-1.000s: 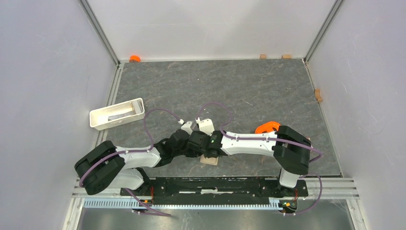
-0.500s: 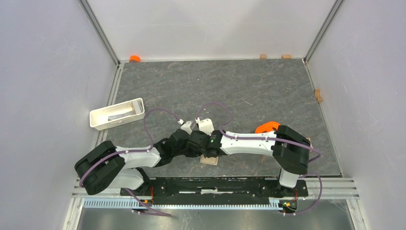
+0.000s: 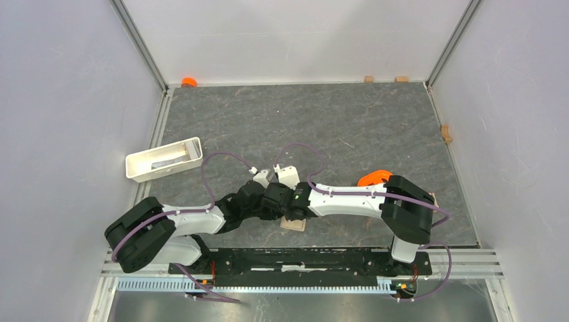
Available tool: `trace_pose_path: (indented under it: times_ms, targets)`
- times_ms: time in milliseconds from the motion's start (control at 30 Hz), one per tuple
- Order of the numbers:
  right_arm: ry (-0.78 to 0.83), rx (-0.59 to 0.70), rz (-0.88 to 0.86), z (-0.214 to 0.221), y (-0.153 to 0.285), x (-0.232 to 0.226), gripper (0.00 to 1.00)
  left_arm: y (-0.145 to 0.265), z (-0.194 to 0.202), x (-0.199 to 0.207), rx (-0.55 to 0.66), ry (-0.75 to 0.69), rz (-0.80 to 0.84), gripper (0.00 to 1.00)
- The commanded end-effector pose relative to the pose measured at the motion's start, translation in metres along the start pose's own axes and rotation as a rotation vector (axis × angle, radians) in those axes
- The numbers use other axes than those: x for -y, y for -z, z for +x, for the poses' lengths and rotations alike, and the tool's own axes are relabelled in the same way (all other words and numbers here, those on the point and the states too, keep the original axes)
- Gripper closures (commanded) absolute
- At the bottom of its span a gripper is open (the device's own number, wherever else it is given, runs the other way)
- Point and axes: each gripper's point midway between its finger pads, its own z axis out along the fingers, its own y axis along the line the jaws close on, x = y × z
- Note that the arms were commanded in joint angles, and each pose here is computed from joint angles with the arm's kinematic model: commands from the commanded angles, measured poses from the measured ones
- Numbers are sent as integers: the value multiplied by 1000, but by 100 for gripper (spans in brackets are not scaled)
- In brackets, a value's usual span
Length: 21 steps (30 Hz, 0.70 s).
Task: Put the credit cards into the card holder
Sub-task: Close the card holder at the center of the board.
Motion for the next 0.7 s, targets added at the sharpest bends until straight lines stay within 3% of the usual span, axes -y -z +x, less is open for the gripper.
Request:
trace_pose_path:
  times_ms: [0, 400, 667]
  targets:
    - [-2, -12, 15, 4, -22, -9, 100, 4, 35, -34, -106, -38, -148, 65]
    - [-15, -42, 47, 14, -27, 0, 100, 4, 35, -35, -103, -30, -147, 65]
    - [-41, 5, 34, -3, -13, 2, 100, 4, 34, -36, -99, -5, -140, 64]
